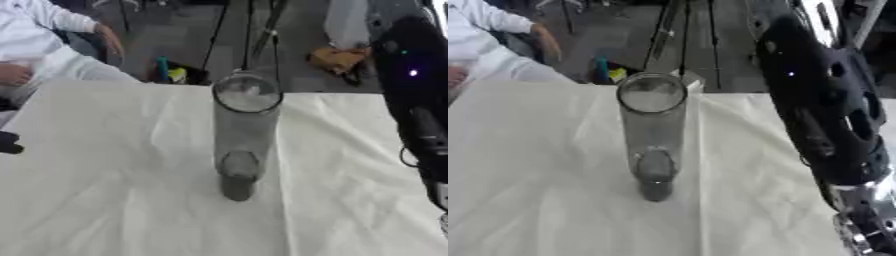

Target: Arrange flowers into the vase.

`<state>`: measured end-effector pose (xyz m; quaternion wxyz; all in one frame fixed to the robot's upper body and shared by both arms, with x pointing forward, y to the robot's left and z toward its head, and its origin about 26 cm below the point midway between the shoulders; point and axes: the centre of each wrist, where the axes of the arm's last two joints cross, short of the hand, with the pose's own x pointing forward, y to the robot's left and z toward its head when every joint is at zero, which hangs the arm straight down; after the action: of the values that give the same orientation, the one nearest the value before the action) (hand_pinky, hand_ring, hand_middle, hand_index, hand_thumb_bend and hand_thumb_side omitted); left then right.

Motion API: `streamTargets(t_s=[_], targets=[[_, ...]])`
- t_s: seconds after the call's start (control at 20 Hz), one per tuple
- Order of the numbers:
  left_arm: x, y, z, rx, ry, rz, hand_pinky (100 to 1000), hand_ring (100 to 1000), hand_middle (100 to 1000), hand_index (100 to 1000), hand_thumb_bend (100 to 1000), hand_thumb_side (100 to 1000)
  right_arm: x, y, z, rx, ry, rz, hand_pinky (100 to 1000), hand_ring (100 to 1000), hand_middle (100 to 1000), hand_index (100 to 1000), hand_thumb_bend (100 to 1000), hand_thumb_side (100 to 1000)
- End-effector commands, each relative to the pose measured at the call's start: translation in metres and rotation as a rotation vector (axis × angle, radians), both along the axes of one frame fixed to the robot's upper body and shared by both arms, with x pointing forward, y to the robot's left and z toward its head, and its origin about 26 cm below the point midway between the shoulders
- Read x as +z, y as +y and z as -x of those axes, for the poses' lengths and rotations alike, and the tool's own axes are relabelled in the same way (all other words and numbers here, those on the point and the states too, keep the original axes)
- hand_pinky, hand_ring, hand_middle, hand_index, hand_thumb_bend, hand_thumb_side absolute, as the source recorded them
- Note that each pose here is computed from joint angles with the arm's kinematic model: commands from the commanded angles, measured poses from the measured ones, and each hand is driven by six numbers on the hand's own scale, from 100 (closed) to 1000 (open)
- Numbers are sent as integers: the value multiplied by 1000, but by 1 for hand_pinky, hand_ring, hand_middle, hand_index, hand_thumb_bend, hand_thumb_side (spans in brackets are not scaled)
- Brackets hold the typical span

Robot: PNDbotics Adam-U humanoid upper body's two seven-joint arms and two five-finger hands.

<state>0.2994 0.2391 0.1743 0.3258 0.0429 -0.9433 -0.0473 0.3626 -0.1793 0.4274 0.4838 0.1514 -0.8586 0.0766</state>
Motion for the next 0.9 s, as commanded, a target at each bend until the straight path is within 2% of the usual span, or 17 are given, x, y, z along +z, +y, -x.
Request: streamTargets(t_s=[0.05,0.9], targets=[[8,-1,1,-10,-25,-19,536,578,720,858,100,985,6,0,9,4,-45,10,100,100,100,100,227,328],[7,-3,1,-10,-23,-19,533,578,720,856,100,984,-12,-11,5,1,-12,50,100,100,100,100,238,317]])
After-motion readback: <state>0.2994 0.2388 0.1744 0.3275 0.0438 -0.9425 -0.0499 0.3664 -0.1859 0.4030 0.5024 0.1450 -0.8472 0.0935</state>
